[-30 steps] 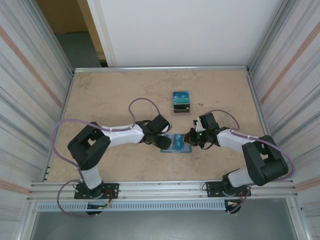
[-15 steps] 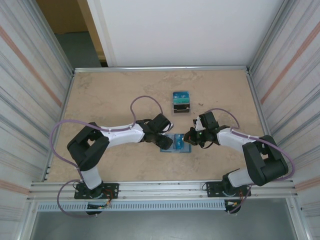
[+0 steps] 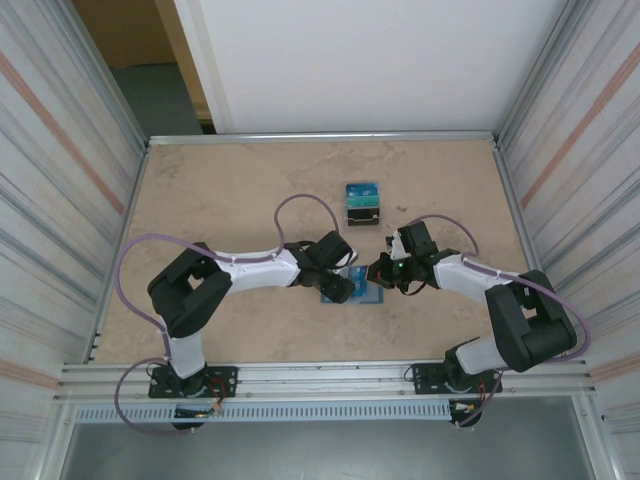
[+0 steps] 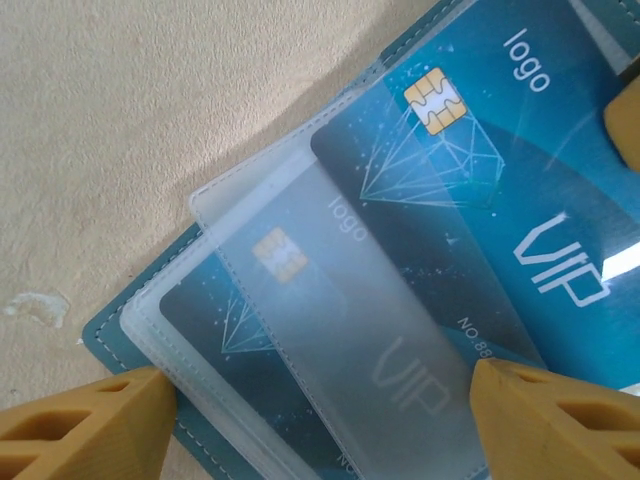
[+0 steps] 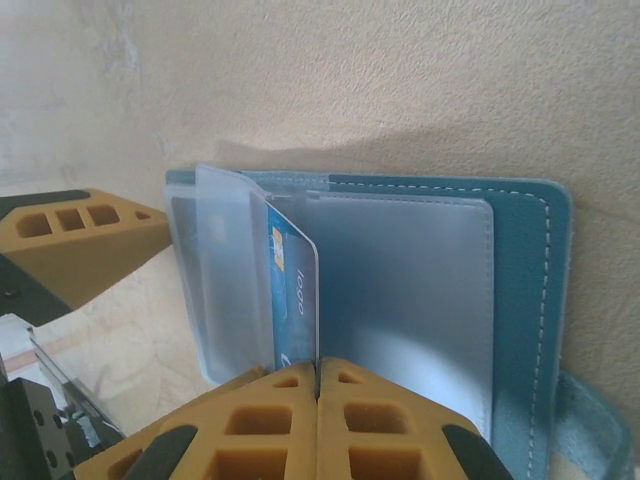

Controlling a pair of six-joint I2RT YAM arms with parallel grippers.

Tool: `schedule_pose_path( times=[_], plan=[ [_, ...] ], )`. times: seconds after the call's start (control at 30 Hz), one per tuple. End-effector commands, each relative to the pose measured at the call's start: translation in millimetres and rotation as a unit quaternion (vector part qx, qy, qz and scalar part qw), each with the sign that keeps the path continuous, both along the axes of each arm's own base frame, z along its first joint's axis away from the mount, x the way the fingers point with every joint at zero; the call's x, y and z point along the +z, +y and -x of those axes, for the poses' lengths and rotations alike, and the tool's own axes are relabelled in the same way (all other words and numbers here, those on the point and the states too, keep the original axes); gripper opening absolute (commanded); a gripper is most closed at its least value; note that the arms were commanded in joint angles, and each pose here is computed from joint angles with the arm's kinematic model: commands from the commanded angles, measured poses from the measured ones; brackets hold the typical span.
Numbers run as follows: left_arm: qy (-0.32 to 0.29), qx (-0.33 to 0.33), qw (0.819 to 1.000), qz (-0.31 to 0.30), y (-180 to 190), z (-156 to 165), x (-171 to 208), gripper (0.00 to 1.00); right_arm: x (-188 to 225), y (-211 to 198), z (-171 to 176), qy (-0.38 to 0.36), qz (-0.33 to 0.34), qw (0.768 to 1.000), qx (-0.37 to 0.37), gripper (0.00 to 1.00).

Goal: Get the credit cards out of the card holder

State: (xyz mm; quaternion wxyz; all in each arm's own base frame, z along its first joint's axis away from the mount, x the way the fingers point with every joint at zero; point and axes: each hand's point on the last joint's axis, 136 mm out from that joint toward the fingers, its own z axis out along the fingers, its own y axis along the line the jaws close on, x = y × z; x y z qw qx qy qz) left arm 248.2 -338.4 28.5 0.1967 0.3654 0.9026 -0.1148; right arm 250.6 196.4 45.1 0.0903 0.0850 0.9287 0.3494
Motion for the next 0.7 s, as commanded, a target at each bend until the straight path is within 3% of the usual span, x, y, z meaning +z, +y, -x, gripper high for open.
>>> schedule_pose_path(
  times=[0.0,0.37,0.67],
  plan=[
    [0.027,0.001,1.0,-0.006,2.4,6.9,-12.1,0.75,7.2,3.9,-0.2,-0.015,-0.016,1.0,0.001,0.06],
    [0.043,0.007,0.999,0.003,4.3,13.9,-13.6,0.69,-2.6,20.7,6.4,-0.017,-0.018,0.999,0.025,0.16],
    [0.042,0.01,0.999,0.004,7.6,13.6,-10.5,0.69,-1.5,12.9,6.1,-0.021,0.022,0.999,0.022,0.07]
  ],
)
